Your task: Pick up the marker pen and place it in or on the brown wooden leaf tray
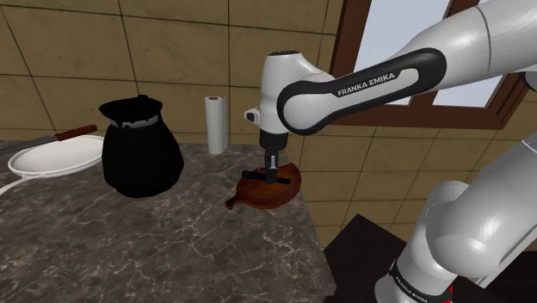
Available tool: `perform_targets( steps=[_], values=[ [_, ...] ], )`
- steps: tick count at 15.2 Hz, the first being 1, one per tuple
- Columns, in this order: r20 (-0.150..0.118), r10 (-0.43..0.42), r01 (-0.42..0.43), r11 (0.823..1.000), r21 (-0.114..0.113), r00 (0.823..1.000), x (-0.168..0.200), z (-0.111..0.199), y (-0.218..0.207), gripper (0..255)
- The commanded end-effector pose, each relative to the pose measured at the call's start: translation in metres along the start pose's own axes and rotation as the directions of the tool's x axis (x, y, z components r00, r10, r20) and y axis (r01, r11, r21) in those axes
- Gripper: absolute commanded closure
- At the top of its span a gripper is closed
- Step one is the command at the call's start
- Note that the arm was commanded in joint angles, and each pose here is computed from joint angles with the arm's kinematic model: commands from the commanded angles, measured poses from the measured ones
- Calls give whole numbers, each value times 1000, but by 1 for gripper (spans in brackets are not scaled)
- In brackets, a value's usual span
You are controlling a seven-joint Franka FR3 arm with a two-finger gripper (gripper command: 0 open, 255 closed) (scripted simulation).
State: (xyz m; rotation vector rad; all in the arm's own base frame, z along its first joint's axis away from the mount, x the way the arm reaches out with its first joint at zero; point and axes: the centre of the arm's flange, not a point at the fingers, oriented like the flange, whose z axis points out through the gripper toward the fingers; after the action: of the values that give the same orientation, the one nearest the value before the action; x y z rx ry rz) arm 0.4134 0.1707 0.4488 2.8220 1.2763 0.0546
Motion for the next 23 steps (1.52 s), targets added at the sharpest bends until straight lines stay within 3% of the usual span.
perform_targets(
  steps=[1, 7, 8, 13, 17, 23],
  values=[
    [-1, 0, 0, 1000, 0, 1000, 1, 5, 0, 255],
    [-1, 0, 0, 1000, 0, 1000, 1, 5, 0, 255],
    [-1, 0, 0, 1000, 0, 1000, 1, 5, 0, 0],
    [-1, 0, 0, 1000, 0, 1000, 1, 5, 0, 0],
    [-1, 0, 0, 1000, 0, 1000, 1, -45, 0, 0],
    [-1, 0, 0, 1000, 0, 1000, 1, -45, 0, 0]
  ],
)
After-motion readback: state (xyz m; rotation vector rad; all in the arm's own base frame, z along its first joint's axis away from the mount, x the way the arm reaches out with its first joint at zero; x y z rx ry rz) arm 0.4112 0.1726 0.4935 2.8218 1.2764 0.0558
